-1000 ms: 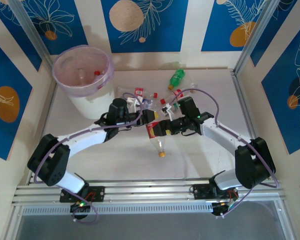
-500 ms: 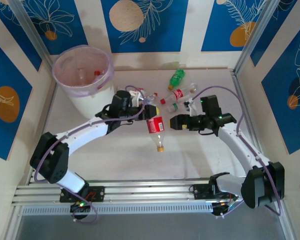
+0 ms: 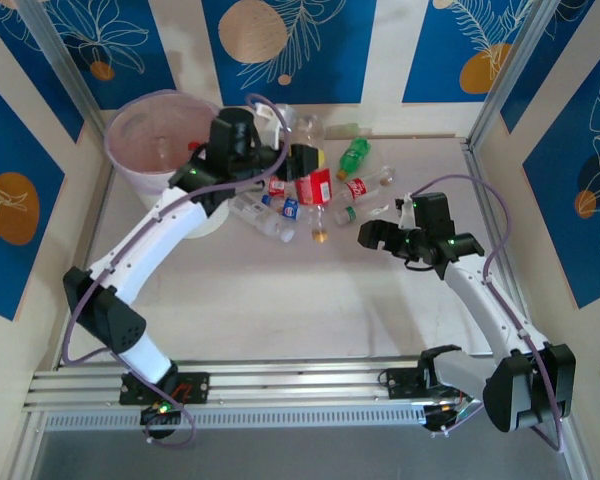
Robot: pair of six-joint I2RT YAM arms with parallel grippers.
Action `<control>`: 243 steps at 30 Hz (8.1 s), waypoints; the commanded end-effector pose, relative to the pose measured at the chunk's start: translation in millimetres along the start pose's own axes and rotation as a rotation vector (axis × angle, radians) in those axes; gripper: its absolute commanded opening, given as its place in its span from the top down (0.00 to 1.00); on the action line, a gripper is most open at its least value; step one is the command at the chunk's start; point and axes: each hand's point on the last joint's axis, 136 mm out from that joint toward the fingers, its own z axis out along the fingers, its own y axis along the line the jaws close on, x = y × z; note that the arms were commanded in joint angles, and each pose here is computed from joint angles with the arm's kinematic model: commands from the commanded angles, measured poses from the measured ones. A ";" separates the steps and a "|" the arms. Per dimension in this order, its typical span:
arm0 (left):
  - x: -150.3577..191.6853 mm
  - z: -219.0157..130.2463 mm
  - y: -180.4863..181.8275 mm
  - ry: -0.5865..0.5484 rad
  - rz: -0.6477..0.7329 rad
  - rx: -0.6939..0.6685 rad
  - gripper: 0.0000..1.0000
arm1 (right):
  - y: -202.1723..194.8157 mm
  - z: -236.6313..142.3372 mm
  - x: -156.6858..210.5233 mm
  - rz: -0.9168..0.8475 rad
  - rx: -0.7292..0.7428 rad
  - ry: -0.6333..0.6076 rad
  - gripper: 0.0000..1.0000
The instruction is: Put the plastic bottles in the bin
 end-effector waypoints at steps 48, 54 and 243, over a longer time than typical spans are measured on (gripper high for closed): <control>-11.3 -145.1 380.9 -0.311 -0.402 -0.771 1.00 | -5.9 16.9 16.6 0.006 0.008 0.094 0.09; 12.1 -136.9 395.1 -0.244 -0.409 -0.786 0.64 | -4.8 22.4 16.8 -0.003 0.012 0.107 0.09; 190.0 59.0 59.0 0.096 -0.519 -0.002 0.56 | 95.8 22.9 56.2 -0.446 -0.422 0.295 0.18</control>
